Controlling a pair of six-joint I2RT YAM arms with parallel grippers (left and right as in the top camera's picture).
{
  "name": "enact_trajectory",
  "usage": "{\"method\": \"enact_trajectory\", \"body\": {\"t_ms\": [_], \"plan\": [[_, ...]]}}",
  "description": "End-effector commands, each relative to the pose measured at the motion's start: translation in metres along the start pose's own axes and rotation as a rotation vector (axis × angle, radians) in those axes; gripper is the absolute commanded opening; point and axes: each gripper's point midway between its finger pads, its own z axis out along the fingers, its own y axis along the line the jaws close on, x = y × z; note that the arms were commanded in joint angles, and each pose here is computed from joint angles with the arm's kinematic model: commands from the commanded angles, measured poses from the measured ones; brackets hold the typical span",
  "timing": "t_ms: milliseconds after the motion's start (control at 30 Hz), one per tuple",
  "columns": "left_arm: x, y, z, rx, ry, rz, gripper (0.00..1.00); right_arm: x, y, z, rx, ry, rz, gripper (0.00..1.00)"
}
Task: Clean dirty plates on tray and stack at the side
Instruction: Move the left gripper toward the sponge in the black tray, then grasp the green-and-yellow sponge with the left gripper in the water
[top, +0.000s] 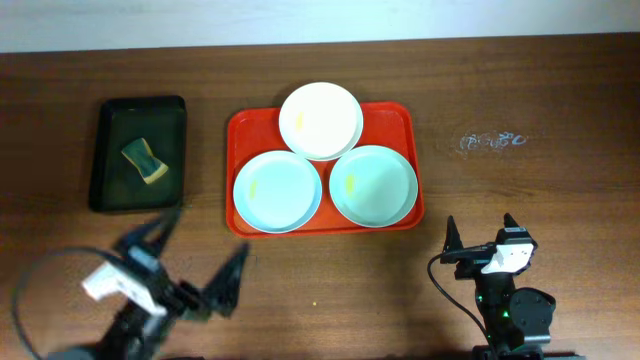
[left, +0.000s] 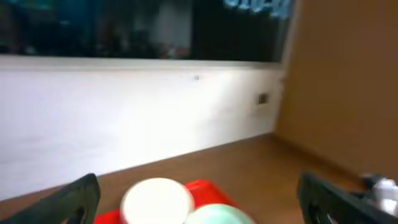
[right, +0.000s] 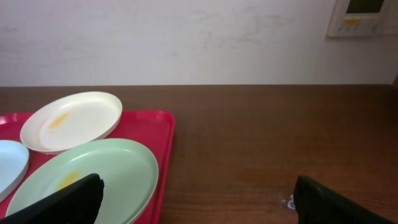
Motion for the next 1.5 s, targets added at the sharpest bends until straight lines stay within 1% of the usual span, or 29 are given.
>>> {"method": "enact_trajectory", "body": {"t_ms": [0,33,100,133,167,200,233,300,333,367,400,467,567,667,700,733,833,867,900,933,967,1033,1067,1100,1167,1233,1300,1367,1467], "plan": [[-0.009,0.057,0.044,-0.162,0.321,0.140,0.99,0.003,-0.003,0.000,0.012,0.005,0.006,0.98],[-0.005,0.084,0.058,-0.251,0.410,0.106,0.99,0.003,-0.003,0.000,0.012,0.005,0.006,0.99],[-0.001,0.148,0.064,-0.585,0.480,-0.069,0.99,0.003,-0.003,0.000,0.012,0.005,0.006,0.98],[0.008,0.181,0.070,-0.700,0.564,-0.129,0.99,0.003,-0.003,0.000,0.012,0.005,0.006,0.98],[0.018,0.207,0.072,-0.773,0.636,-0.199,0.99,0.003,-0.003,0.000,0.012,0.005,0.006,0.98],[0.026,0.241,0.078,-0.835,0.670,-0.248,0.99,0.003,-0.003,0.000,0.012,0.005,0.006,0.98],[0.048,0.269,0.083,-0.873,0.727,-0.282,0.99,0.003,-0.003,0.000,0.012,0.005,0.006,0.99],[0.095,0.298,0.082,-0.914,0.838,-0.350,0.99,0.003,-0.003,0.000,0.012,0.005,0.006,0.99],[0.123,0.320,0.075,-0.982,0.881,-0.418,0.99,0.003,-0.003,0.000,0.012,0.005,0.006,0.98],[0.144,0.340,0.066,-1.084,0.878,-0.512,0.99,0.003,-0.003,0.000,0.012,0.005,0.006,0.99],[0.160,0.355,0.064,-1.125,0.871,-0.568,0.99,0.003,-0.003,0.000,0.012,0.005,0.006,0.98],[0.202,0.379,0.063,-1.152,0.919,-0.603,0.99,0.003,-0.003,0.000,0.012,0.005,0.006,0.99],[0.253,0.409,0.076,-1.153,0.929,-0.608,0.99,0.003,-0.003,0.000,0.012,0.005,0.006,0.99],[0.309,0.423,0.076,-1.157,0.988,-0.632,0.99,0.003,-0.003,0.000,0.012,0.005,0.006,0.98],[0.321,0.426,0.076,-1.154,0.996,-0.636,0.97,0.003,-0.003,0.000,0.012,0.005,0.006,0.98],[0.331,0.428,0.076,-1.155,1.006,-0.641,0.91,0.003,-0.003,0.000,0.012,0.005,0.006,0.99],[0.353,0.427,0.077,-1.130,1.029,-0.670,0.86,0.003,-0.003,0.000,0.012,0.005,0.006,0.99],[0.356,0.427,0.076,-1.130,1.033,-0.671,0.77,0.003,-0.003,0.000,0.012,0.005,0.006,0.99],[0.355,0.428,0.077,-1.131,1.031,-0.670,0.63,0.003,-0.003,0.000,0.012,0.005,0.006,0.99],[0.355,0.428,0.078,-1.130,1.026,-0.668,0.27,0.003,-0.003,0.000,0.012,0.005,0.006,0.98],[0.355,0.428,0.077,-1.130,1.026,-0.668,0.00,0.003,-0.003,0.000,0.012,0.005,0.006,0.99],[0.353,0.429,0.078,-1.129,1.024,-0.667,0.00,0.003,-0.003,0.000,0.012,0.005,0.006,0.98],[0.348,0.429,0.079,-1.129,1.028,-0.669,0.68,0.003,-0.003,0.000,0.012,0.005,0.006,0.99],[0.340,0.427,0.080,-1.130,1.037,-0.673,0.99,0.003,-0.003,0.000,0.012,0.005,0.006,0.98],[0.325,0.422,0.079,-1.133,1.071,-0.686,0.99,0.003,-0.003,0.000,0.012,0.005,0.006,0.98],[0.326,0.406,0.067,-1.135,1.157,-0.720,0.99,0.003,-0.003,0.000,0.012,0.005,0.006,0.99],[0.328,0.399,0.061,-1.137,1.194,-0.735,0.99,0.003,-0.003,0.000,0.012,0.005,0.006,0.99],[0.328,0.401,0.062,-1.137,1.187,-0.732,0.99,0.003,-0.003,0.000,0.012,0.005,0.006,0.98],[0.334,0.415,0.073,-1.134,1.124,-0.706,0.99,0.003,-0.003,0.000,0.012,0.005,0.006,0.98]]}}
